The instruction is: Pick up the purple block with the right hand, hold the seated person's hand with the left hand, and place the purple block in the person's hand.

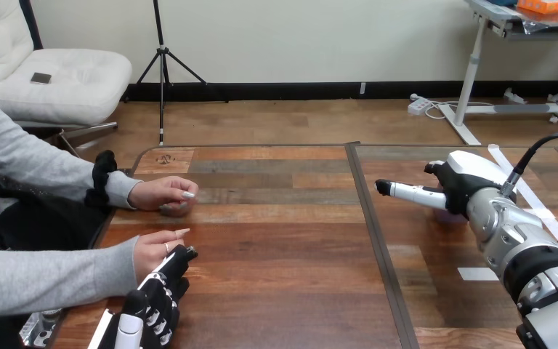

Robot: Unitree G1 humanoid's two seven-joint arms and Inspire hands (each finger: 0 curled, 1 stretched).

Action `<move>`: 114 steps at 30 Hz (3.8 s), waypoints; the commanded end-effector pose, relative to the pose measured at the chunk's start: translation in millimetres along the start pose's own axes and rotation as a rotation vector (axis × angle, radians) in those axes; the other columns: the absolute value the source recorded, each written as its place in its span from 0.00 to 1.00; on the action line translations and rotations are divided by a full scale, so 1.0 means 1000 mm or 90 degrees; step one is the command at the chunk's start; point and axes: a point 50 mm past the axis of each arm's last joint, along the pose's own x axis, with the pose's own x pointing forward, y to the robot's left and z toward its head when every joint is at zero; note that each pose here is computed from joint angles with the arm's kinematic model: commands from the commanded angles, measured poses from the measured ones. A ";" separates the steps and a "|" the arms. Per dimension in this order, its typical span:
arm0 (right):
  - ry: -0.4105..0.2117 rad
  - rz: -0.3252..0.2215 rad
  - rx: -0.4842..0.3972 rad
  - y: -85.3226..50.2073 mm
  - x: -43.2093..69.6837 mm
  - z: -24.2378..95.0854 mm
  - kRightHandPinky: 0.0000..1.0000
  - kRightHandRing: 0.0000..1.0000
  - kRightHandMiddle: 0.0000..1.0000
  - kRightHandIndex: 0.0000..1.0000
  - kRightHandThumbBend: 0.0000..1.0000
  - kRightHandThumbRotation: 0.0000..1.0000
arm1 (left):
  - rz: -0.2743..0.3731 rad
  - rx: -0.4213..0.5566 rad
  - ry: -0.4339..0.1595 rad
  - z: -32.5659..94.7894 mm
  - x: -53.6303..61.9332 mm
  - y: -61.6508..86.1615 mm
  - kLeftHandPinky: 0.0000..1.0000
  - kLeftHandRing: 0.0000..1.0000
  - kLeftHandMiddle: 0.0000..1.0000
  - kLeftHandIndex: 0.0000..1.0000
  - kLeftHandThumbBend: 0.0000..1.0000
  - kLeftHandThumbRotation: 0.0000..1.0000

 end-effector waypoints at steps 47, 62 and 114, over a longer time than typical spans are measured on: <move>-0.033 0.109 0.071 0.027 -0.006 -0.031 0.70 0.80 0.85 0.89 0.94 1.00 | -0.013 -0.010 -0.057 0.009 0.015 -0.017 1.00 1.00 0.99 0.74 0.73 1.00; -0.074 0.097 0.092 0.026 -0.009 -0.038 0.74 0.83 0.89 0.92 0.92 1.00 | -0.006 -0.021 -0.059 0.010 0.016 -0.017 1.00 1.00 0.98 0.72 0.73 1.00; -0.166 0.168 0.008 -0.012 -0.023 -0.033 0.71 0.83 0.87 0.89 0.92 1.00 | -0.003 -0.014 -0.056 0.010 0.017 -0.017 1.00 1.00 0.98 0.70 0.72 1.00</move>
